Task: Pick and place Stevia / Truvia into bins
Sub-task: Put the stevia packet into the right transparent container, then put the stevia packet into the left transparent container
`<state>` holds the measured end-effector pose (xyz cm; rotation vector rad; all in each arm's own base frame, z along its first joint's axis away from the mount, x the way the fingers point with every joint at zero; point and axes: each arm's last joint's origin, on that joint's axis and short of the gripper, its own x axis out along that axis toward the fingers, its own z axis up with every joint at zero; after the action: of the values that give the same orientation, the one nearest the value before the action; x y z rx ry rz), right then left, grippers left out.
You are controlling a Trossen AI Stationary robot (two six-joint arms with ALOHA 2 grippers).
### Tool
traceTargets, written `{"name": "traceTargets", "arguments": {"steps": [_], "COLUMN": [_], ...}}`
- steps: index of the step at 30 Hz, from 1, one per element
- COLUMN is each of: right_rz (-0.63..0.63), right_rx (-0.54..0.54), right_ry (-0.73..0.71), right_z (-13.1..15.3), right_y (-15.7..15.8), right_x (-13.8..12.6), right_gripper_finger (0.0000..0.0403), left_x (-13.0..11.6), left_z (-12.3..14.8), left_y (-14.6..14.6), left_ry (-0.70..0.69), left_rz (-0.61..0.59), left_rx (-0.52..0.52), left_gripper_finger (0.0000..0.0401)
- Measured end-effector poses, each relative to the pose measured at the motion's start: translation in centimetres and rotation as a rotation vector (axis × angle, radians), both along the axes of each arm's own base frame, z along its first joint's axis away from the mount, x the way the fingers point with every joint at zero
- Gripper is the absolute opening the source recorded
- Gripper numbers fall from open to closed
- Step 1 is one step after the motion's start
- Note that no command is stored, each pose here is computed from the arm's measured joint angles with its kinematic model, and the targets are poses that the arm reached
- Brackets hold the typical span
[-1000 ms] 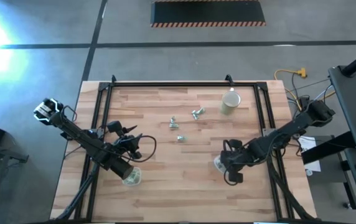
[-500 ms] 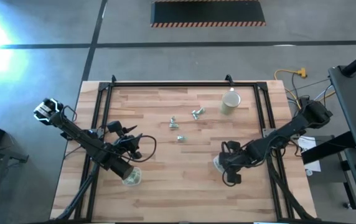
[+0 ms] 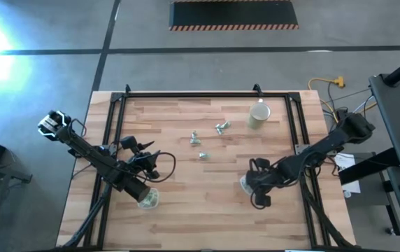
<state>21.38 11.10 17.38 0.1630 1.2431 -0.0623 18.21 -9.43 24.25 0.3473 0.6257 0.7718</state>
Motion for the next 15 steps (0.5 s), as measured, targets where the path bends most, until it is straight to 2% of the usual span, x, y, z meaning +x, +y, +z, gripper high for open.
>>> {"name": "traceTargets", "arguments": {"steps": [8,15], "right_rz": [-0.005,-0.017], "right_rx": [0.007,0.012], "right_ry": [-0.043,-0.121], "right_z": [1.1,2.7], "right_y": [-0.2,-0.7], "right_x": [-0.3,-0.9], "right_gripper_finger": [0.0123,0.0121], "left_x": [0.0,0.0], "left_z": [0.0,0.0], "left_y": [0.0,0.0], "left_ry": [-0.001,-0.005], "left_rz": [0.0,0.0], "left_rx": [0.0,-0.003], "left_gripper_finger": [0.0184,0.0184]}}
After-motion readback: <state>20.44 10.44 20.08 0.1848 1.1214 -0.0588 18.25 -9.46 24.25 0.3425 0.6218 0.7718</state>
